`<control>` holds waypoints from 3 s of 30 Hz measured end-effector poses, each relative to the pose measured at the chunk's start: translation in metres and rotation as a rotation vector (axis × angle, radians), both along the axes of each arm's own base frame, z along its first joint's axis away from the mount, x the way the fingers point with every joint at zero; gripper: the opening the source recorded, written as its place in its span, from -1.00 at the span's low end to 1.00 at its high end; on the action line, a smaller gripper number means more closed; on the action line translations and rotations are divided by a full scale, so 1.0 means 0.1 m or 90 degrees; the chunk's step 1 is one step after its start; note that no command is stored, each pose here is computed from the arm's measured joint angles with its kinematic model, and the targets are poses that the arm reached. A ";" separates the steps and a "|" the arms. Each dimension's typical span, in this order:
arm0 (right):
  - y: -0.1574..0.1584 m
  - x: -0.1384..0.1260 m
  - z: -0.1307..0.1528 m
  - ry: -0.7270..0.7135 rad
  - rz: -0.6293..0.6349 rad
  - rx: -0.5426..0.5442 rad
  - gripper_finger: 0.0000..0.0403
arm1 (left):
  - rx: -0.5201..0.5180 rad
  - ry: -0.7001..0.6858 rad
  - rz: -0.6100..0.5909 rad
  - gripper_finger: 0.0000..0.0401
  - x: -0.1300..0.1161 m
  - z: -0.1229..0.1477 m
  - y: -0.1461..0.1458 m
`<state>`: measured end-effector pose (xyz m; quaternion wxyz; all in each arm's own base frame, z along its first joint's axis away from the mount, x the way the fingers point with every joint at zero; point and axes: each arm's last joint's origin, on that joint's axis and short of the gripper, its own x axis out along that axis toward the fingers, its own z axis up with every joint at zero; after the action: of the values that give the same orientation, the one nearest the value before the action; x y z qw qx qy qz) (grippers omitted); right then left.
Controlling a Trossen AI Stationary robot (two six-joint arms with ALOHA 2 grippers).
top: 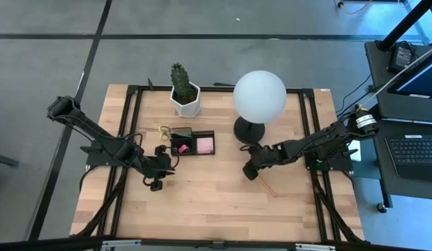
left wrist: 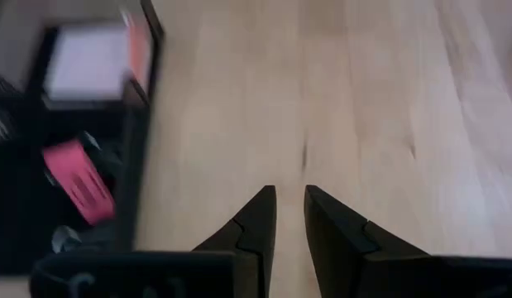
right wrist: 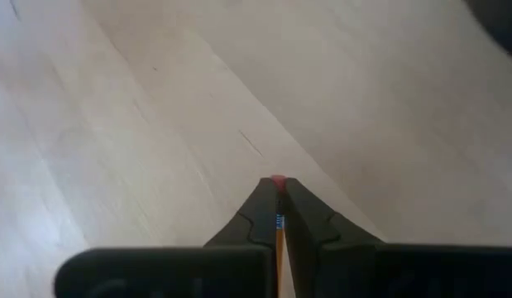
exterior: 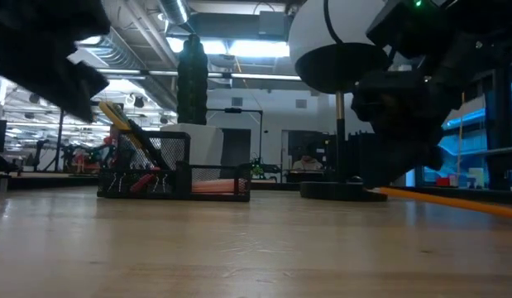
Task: Pick and place office supplies into organizer
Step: Put the orange pencil into the black desk organizer
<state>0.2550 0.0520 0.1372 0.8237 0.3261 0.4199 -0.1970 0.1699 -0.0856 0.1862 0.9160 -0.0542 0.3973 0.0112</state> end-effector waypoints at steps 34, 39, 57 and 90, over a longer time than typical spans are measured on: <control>-0.24 0.90 1.42 -0.386 0.187 -0.352 -0.96 | -0.004 -0.128 -0.106 -0.70 -0.17 0.35 0.07; -0.34 0.91 1.40 -0.372 0.180 -0.364 -0.96 | 0.035 -0.082 0.006 -0.70 -0.21 0.26 0.14; -0.35 1.23 0.55 -0.232 0.293 -0.308 -0.94 | 0.022 -0.050 0.045 -0.70 -0.24 0.22 0.16; -0.23 1.14 0.54 -0.199 0.080 0.063 -0.20 | 0.018 -0.048 0.042 -0.70 -0.24 0.22 0.16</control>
<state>0.3692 0.0294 0.1907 0.8727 0.3658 0.3155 -0.0710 0.1458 -0.0701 0.2081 0.9302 -0.0546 0.3601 0.0450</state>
